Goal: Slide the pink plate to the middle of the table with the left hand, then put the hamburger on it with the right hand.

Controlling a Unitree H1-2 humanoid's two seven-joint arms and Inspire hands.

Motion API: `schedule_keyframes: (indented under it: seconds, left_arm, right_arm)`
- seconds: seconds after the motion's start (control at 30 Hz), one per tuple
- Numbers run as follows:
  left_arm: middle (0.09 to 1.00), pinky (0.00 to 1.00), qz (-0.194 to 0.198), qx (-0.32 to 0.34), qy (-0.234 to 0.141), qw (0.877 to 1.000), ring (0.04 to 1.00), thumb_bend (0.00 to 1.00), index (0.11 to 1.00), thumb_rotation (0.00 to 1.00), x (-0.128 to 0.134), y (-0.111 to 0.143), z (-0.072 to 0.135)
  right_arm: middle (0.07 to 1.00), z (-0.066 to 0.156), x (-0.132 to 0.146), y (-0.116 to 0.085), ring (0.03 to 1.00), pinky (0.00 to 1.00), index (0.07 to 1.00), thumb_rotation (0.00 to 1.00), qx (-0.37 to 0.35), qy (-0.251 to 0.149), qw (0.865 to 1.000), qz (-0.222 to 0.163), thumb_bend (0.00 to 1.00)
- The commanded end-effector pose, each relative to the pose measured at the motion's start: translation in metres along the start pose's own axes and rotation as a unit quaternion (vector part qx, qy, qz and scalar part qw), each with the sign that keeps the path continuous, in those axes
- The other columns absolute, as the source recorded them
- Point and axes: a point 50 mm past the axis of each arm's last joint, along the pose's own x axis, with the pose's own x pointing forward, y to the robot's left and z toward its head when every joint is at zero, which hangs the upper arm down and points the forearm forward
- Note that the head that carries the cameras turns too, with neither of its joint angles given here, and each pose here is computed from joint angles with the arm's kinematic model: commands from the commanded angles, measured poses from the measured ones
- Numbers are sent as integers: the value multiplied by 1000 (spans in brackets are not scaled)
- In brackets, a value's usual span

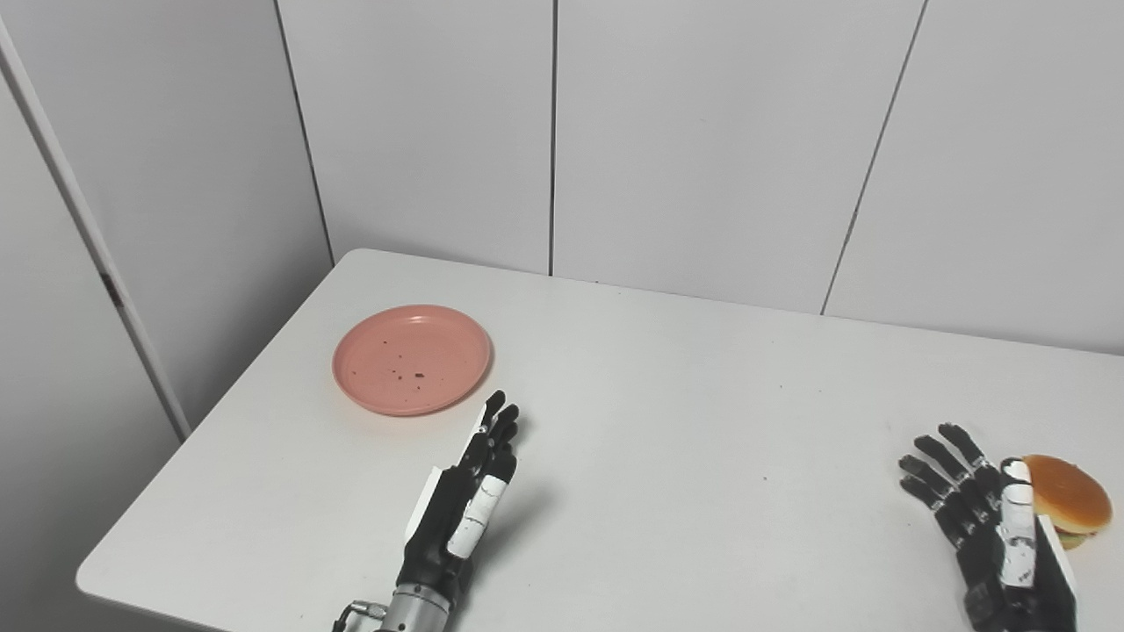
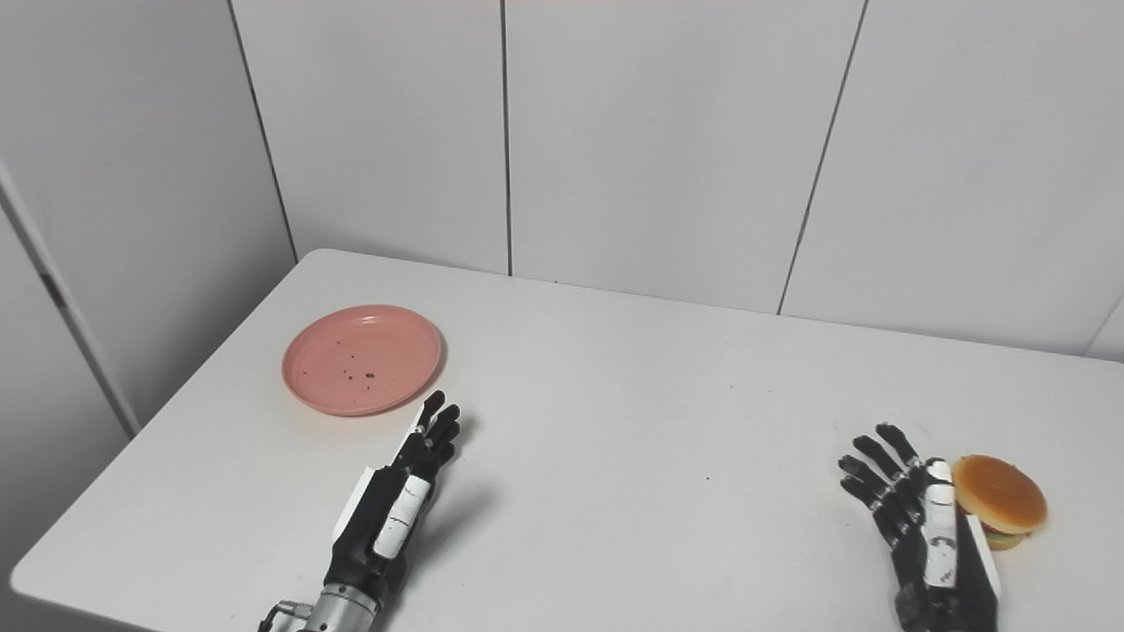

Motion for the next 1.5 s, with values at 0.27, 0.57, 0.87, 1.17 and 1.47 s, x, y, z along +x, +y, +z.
schedule_keyframes:
  seconds: [0.27,0.57,0.87,1.17,1.47]
  left_arm:
    - [986,1000,-10,-9,53,998,991,847,1000,880,-4,-9,-29]
    - [985,1000,-7,-9,55,998,989,847,1000,882,-4,-11,-32]
    - [991,1000,-10,-5,54,998,994,846,1000,893,-4,-9,-34]
    - [989,1000,2,-23,47,999,994,877,1000,904,-5,-2,-27]
    - [951,1000,10,-33,-29,999,962,947,999,871,22,7,23]
  right_arm:
    - [830,-28,-15,-4,790,806,861,1000,7,14,1000,-8,805]
    - [836,-30,-13,-5,792,815,863,1000,11,15,1000,-7,796]
    - [831,-32,-12,-3,788,810,863,1000,10,17,1000,-5,798]
    - [839,-30,-14,3,793,807,864,1000,8,20,1000,-3,818]
    - [823,-29,-21,9,786,804,846,1000,-2,18,1000,2,803]
